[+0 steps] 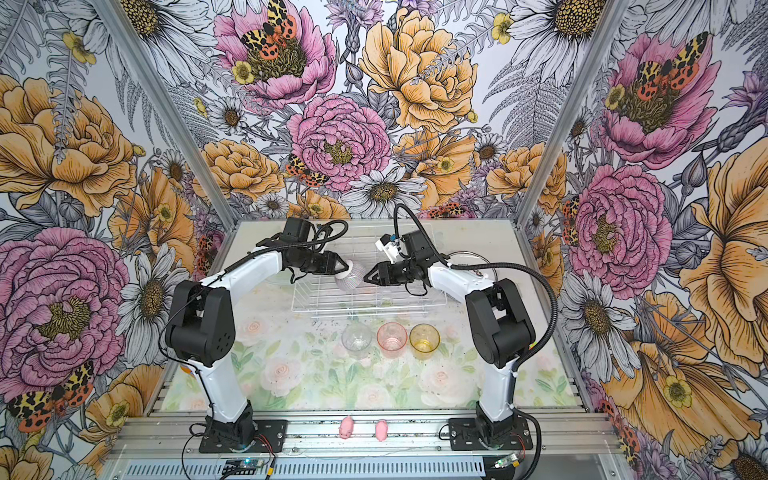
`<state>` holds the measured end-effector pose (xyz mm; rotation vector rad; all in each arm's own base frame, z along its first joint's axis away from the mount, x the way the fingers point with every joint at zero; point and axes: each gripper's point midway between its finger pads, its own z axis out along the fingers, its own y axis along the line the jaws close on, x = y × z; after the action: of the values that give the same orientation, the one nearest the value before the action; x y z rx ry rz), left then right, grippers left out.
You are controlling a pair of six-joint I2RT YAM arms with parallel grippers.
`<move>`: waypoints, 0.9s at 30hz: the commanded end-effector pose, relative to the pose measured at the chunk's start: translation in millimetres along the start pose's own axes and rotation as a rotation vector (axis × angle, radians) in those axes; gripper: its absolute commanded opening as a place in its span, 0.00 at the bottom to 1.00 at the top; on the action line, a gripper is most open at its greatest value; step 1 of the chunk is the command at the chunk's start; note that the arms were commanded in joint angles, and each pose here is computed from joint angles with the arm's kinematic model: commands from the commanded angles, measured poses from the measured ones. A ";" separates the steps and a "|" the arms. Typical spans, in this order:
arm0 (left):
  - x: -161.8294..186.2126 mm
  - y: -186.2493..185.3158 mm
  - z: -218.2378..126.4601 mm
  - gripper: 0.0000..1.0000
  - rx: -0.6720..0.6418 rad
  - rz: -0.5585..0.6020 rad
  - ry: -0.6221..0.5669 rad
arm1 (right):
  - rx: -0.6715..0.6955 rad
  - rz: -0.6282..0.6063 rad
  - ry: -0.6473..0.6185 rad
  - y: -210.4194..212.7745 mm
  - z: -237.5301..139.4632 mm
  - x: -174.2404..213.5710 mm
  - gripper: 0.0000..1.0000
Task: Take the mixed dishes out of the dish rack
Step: 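Close right gripper on the striped bowl's rim held by left gripper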
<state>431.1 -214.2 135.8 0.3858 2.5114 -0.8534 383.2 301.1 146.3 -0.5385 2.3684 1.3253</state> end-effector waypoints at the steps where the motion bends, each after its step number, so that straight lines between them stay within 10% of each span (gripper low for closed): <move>1: -28.3 -23.9 -17.3 0.38 0.115 0.028 -0.121 | -0.040 -0.025 -0.022 8.6 3.7 -10.3 0.47; 27: -46.3 -47.4 -24.4 0.38 0.360 -0.027 -0.232 | -0.137 -0.004 -0.144 7.1 -3.2 -27.0 0.48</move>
<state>445.6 -232.8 160.0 0.2703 2.2943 -1.2111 394.0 304.6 152.3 -0.4809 2.2766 1.4101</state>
